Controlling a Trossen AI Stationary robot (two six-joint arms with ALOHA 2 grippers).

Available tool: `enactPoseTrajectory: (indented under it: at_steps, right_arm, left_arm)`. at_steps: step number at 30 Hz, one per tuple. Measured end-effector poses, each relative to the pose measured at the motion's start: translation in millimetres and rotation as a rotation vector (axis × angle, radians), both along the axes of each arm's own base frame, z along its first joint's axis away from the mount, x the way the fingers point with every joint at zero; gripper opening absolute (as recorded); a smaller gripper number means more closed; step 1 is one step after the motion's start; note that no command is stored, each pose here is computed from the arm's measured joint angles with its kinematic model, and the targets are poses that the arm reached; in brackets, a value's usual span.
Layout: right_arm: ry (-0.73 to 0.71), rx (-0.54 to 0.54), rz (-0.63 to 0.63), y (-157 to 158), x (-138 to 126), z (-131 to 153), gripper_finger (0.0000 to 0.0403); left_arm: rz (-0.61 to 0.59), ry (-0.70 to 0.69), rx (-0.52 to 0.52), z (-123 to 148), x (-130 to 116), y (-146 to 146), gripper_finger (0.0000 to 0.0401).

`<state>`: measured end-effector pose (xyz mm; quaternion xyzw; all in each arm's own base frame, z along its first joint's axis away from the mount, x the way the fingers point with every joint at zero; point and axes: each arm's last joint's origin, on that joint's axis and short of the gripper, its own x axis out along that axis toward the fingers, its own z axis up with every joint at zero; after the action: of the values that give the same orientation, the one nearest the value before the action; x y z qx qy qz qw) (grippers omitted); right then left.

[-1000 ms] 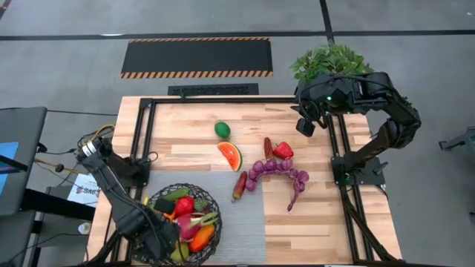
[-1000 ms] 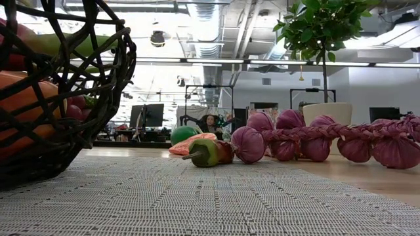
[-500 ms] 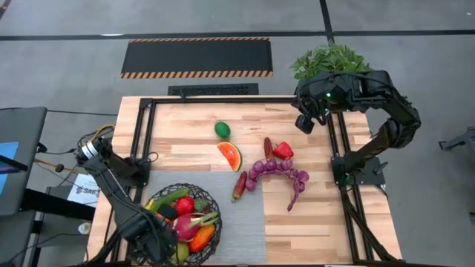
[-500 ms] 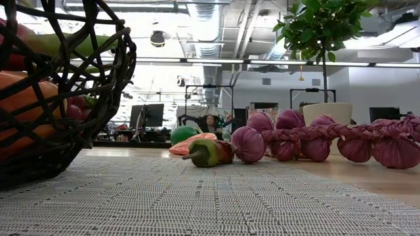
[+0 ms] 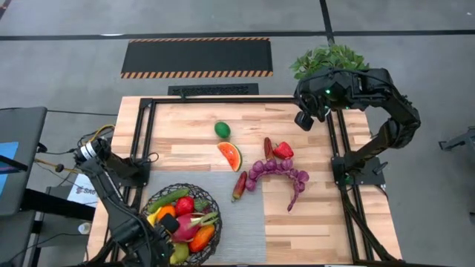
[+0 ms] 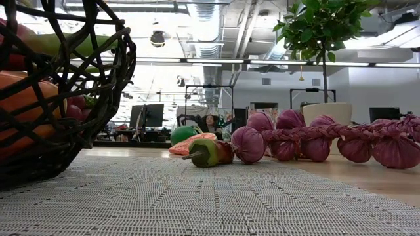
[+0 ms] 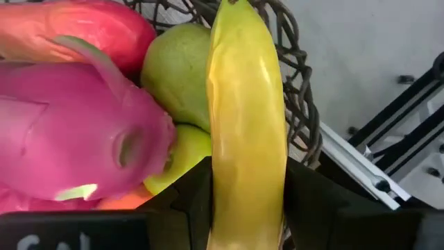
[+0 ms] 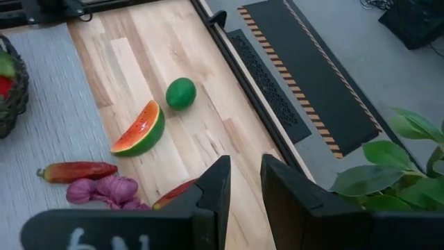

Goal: Build produce basket
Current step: Put the banana into the black wire basket, then put the watermelon into the black wire basket

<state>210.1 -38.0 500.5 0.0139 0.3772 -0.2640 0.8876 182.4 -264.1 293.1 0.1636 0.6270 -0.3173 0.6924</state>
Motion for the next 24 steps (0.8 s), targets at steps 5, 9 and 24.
enactPoseTrajectory:
  at_steps: [5,9,24]
  right_arm:
    - [0.001,-0.001,0.001,0,0,0,0.0104]
    - [0.002,0.0,0.001,0,0,0,0.0104]
    - [0.001,0.0,0.001,0,0,0,0.0104]
  left_arm:
    - [0.02,-0.007,-0.003,0,1,0,0.0154]
    - [0.039,0.021,-0.043,1,1,-3,0.0163]
    - [0.295,0.098,0.073,-1,10,18,0.0226]
